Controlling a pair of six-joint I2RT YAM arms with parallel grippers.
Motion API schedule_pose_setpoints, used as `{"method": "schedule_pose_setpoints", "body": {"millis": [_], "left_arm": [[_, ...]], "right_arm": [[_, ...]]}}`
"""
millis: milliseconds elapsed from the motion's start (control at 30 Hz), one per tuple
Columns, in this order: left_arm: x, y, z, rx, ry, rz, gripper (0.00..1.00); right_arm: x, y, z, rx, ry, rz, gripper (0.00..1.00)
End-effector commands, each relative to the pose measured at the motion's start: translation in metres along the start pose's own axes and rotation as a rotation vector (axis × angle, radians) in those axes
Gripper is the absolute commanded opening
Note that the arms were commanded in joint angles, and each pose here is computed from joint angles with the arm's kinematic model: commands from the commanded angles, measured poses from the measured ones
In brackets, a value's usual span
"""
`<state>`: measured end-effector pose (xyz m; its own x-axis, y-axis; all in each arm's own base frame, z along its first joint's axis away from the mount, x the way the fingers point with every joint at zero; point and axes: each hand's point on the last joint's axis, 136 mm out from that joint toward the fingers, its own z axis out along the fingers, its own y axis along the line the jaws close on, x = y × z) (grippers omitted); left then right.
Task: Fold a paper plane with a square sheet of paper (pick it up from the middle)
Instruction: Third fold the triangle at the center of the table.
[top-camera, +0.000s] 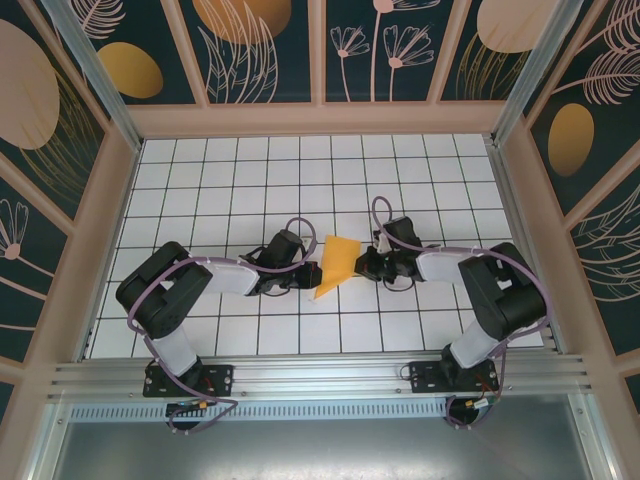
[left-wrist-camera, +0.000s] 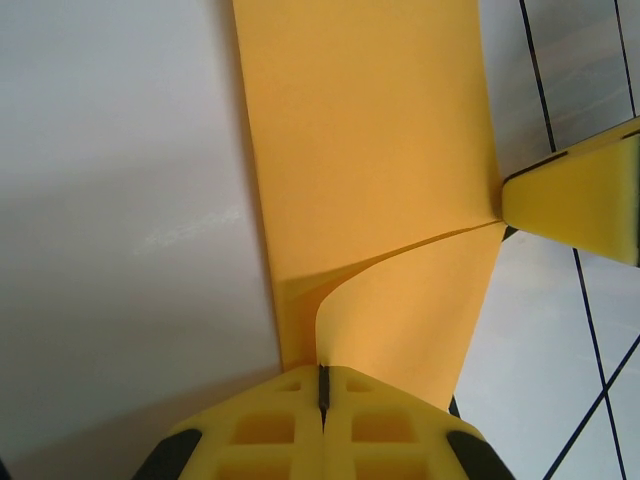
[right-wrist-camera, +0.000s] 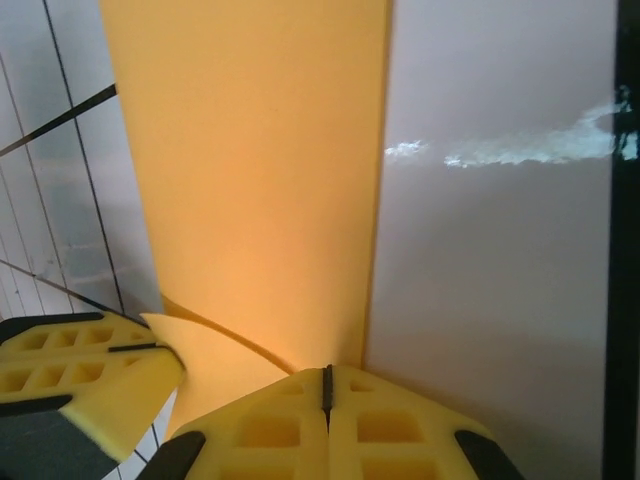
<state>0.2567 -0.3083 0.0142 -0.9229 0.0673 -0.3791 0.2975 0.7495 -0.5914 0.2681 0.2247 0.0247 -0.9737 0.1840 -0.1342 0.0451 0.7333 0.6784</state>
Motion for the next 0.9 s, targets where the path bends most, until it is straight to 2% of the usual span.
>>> {"method": "schedule_pose_setpoints", "body": {"millis": [0, 333, 600, 867], "left_arm": [[0.029, 0.032, 0.005, -0.116, 0.088, -0.044, 0.03], [0.029, 0.033, 0.007, -0.118, 0.085, -0.065, 0.02], [0.03, 0.035, 0.008, -0.124, 0.091, -0.06, 0.02], [0.031, 0.038, 0.008, -0.137, 0.09, -0.063, 0.02]], "right_arm": [[-0.003, 0.03, -0.014, -0.034, -0.02, -0.082, 0.07], [0.031, 0.058, 0.018, -0.064, 0.03, -0.097, 0.06], [0.039, 0.032, 0.042, -0.008, 0.065, -0.062, 0.06], [0.04, 0.059, 0.025, -0.071, 0.059, -0.101, 0.06]]}}
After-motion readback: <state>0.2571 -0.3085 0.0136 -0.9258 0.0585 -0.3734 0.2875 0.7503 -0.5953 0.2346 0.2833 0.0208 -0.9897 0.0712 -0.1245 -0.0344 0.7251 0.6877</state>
